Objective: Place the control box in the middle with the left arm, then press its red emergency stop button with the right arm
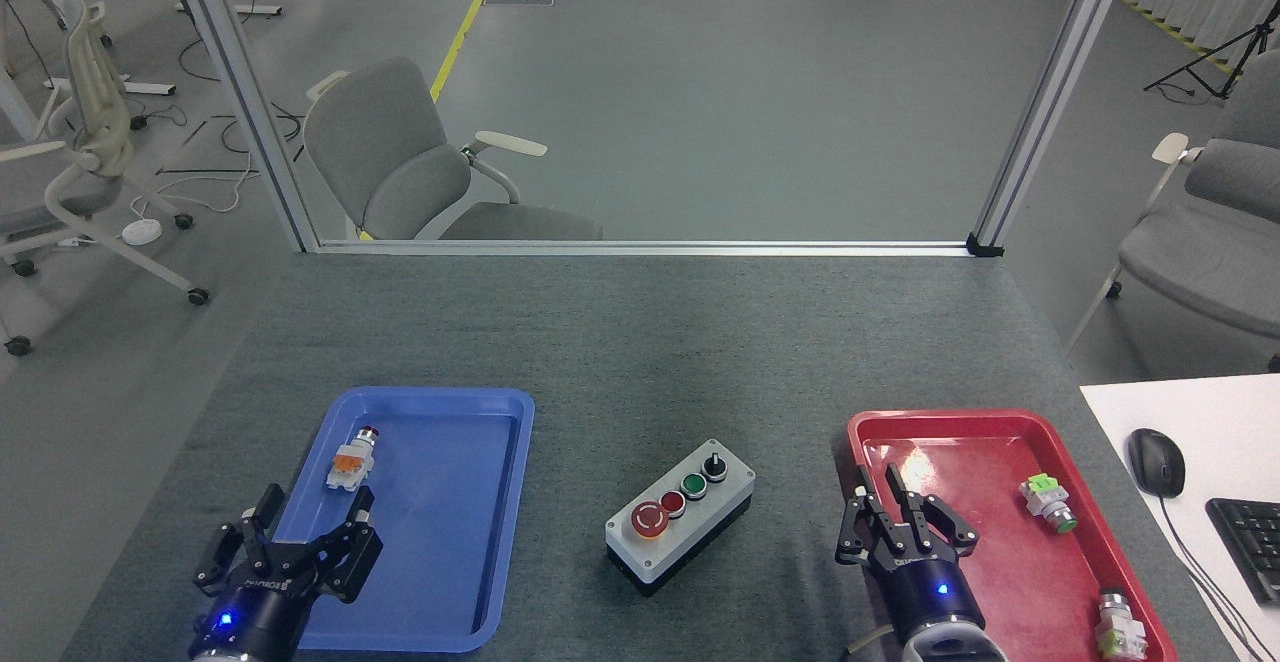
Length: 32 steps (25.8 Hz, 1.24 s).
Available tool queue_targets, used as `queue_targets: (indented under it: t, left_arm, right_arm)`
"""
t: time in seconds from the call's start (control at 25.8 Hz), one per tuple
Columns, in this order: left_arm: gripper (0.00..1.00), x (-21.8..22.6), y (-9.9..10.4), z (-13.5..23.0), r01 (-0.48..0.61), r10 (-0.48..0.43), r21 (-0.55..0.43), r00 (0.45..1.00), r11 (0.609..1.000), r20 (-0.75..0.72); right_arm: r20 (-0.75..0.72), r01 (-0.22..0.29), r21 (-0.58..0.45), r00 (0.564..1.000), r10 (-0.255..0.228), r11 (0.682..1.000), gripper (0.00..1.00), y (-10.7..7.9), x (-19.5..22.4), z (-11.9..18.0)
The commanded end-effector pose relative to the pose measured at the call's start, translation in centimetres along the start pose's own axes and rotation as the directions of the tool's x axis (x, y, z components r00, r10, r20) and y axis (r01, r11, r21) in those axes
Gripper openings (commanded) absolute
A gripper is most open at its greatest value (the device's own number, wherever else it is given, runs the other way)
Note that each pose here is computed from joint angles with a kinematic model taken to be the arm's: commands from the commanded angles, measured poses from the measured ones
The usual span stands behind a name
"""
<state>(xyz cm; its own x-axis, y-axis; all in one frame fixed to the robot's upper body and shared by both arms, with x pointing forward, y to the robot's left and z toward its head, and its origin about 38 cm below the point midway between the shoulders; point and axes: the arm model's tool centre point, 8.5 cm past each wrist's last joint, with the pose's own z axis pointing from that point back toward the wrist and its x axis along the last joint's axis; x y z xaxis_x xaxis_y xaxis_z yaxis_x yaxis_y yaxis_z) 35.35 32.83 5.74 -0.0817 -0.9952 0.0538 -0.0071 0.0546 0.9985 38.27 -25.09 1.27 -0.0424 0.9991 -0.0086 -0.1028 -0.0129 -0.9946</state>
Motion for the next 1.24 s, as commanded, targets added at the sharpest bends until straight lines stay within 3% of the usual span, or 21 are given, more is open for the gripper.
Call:
queue_targets:
  t: [0.0, 0.27, 0.58, 0.7, 1.2]
  left_arm:
    - [0.99, -0.1, 0.0, 0.0, -0.011, 0.011, 0.004, 1.0, 1.0, -0.009]
    - [0.99, -0.1, 0.2, 0.0, -0.06, 0.06, 0.021, 0.998, 0.998, -0.015]
    - [0.99, -0.4, 0.5, 0.2, -0.113, 0.114, 0.048, 0.993, 0.992, -0.02]
    - [0.99, -0.2, 1.1, 0.1, -0.18, 0.182, 0.098, 0.983, 0.979, -0.01]
    - [0.99, 0.0, 1.5, 0.0, -0.173, 0.174, 0.097, 0.985, 0.98, -0.009]
  right_arm:
    - [-0.085, 0.011, 0.017, 0.996, -0.009, 1.0, 0.98, 0.6, -3.0, 1.4]
    - [-0.115, 0.038, -0.028, 0.992, -0.041, 0.999, 0.98, -0.5, -4.2, 1.8]
    - [-0.091, 0.033, -0.071, 0.995, -0.039, 0.997, 0.98, -1.9, -3.6, 2.8]
    - [-0.085, 0.027, -0.088, 0.996, -0.035, 0.996, 0.98, -2.5, -3.5, 3.2]
    - [-0.093, 0.028, -0.081, 0.995, -0.035, 0.996, 0.98, -2.3, -3.6, 3.7]
